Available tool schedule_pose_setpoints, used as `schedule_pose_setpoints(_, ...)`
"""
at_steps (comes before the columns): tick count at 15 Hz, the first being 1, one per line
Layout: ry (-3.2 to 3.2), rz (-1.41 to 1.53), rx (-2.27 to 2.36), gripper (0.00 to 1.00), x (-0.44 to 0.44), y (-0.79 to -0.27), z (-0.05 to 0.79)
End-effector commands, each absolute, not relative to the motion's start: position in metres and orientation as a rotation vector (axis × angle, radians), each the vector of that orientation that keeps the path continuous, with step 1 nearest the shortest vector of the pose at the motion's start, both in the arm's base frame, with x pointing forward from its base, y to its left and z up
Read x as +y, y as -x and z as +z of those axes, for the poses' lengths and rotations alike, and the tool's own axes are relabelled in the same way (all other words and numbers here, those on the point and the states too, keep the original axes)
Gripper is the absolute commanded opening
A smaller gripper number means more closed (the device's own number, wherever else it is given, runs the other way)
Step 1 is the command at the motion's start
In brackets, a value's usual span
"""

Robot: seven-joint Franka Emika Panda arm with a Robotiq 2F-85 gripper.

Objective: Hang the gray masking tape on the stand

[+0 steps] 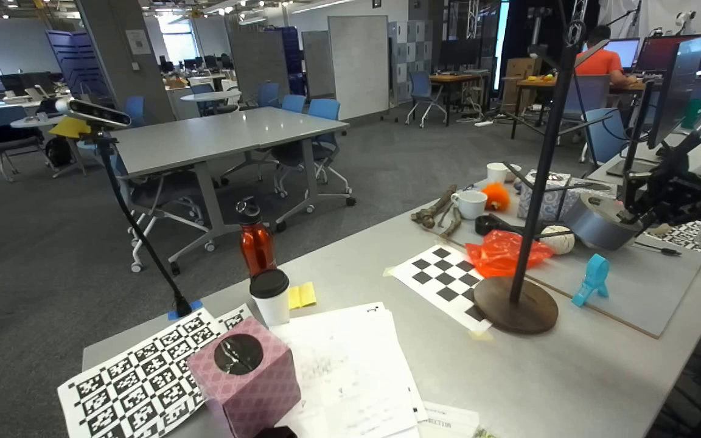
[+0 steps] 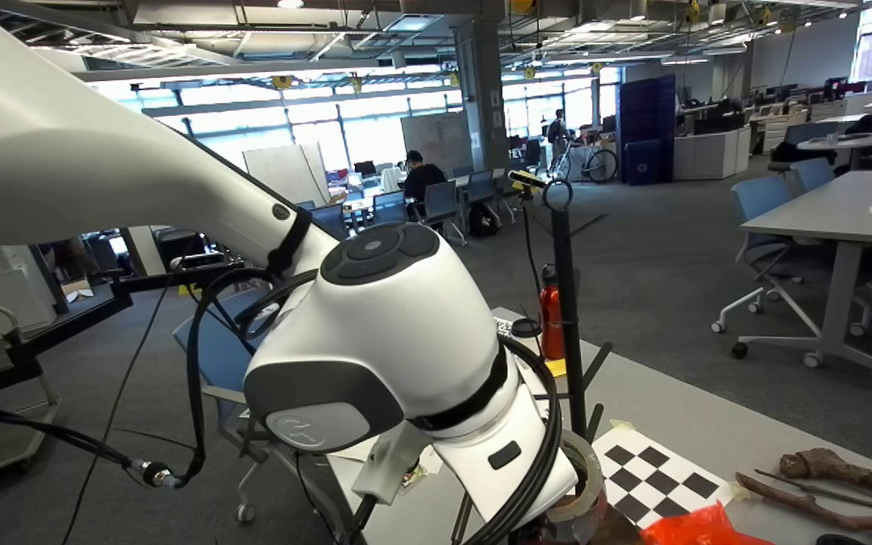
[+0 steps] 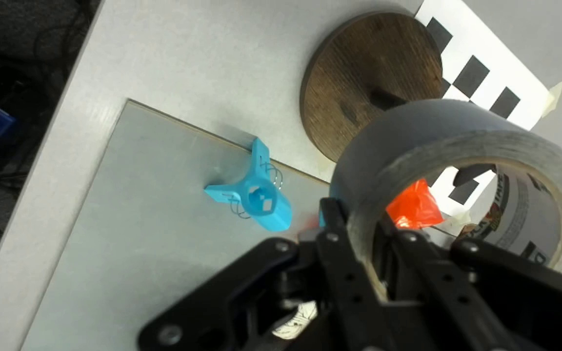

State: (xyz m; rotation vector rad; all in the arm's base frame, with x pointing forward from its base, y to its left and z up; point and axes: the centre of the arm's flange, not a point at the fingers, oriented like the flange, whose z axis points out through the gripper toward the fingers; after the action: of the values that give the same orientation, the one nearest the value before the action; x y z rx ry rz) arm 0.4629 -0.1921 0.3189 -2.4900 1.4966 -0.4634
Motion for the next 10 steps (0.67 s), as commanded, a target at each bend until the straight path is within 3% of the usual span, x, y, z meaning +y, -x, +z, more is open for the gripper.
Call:
schedule_pose_setpoints(1, 2.485, -0.455, 1.47, 0.04, -0.199, -0.465, 0.316)
schedule_pose_setpoints(10, 2.473, -0.458, 1.465, 0.04, -0.199, -0.48, 0.312)
